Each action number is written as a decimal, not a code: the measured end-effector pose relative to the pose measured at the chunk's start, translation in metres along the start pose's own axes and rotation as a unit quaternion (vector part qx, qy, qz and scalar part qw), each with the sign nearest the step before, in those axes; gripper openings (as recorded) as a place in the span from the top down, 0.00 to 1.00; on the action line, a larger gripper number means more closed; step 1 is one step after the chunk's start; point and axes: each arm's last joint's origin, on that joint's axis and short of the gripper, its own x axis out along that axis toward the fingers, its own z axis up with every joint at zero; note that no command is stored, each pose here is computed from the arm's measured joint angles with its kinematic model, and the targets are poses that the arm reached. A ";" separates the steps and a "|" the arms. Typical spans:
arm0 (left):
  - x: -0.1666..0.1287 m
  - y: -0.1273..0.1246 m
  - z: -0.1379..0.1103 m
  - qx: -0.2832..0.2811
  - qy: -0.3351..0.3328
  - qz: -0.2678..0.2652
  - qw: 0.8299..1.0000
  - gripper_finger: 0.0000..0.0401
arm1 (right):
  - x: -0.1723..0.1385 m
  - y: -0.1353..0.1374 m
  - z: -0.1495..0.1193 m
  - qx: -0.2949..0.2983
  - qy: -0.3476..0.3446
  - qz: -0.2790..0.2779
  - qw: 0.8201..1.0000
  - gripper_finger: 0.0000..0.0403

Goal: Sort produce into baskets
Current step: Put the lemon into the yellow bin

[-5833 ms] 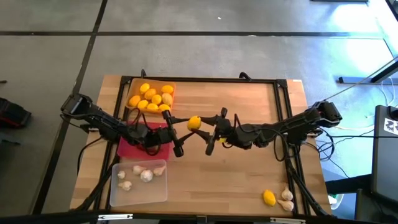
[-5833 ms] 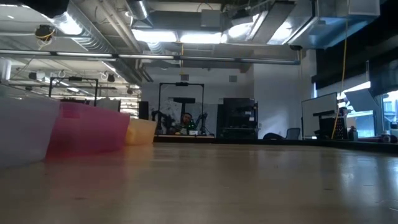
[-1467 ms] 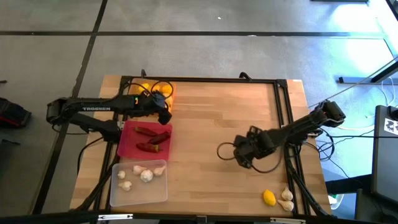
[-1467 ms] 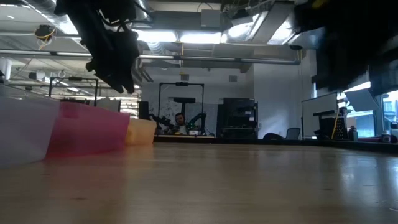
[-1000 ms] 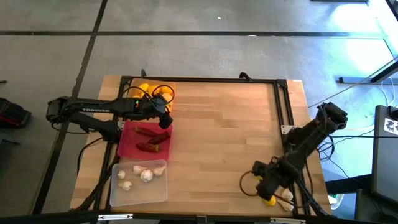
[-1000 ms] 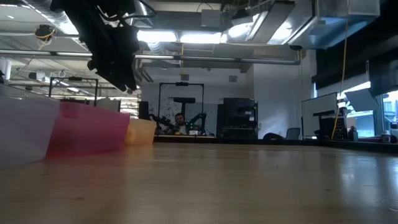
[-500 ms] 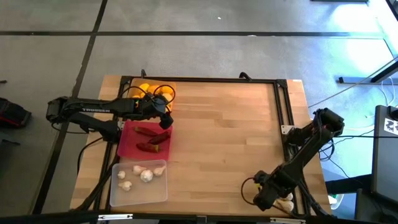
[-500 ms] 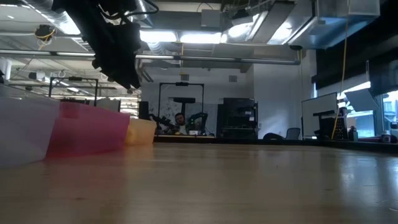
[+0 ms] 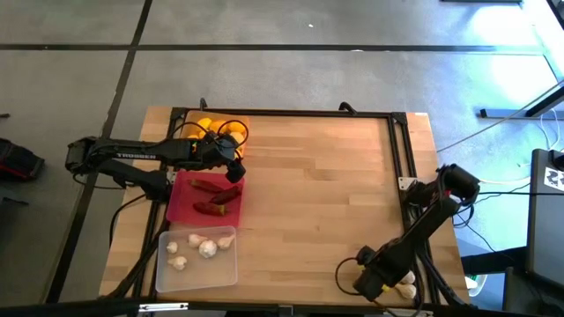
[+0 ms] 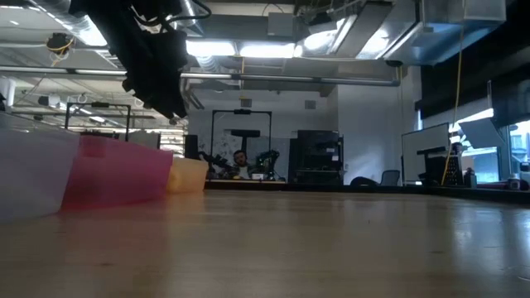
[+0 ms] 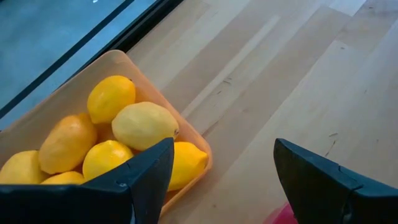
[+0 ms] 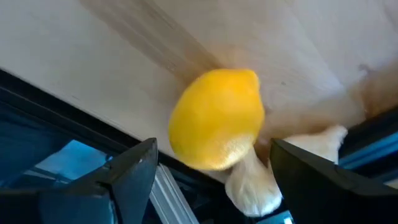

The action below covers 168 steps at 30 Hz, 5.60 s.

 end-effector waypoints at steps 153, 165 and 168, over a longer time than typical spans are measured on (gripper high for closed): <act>-0.048 0.050 0.006 -0.097 -0.090 0.129 0.983 0.47 | -0.143 -0.047 0.100 -0.265 -0.672 -0.065 0.689 0.17; 0.000 0.091 -0.011 -0.160 0.014 0.217 0.963 0.47 | -0.143 -0.047 0.100 -0.268 -0.670 -0.064 0.689 0.17; 0.011 0.095 -0.012 -0.157 0.041 0.228 0.960 0.46 | -0.143 -0.047 0.100 -0.268 -0.670 -0.064 0.689 0.17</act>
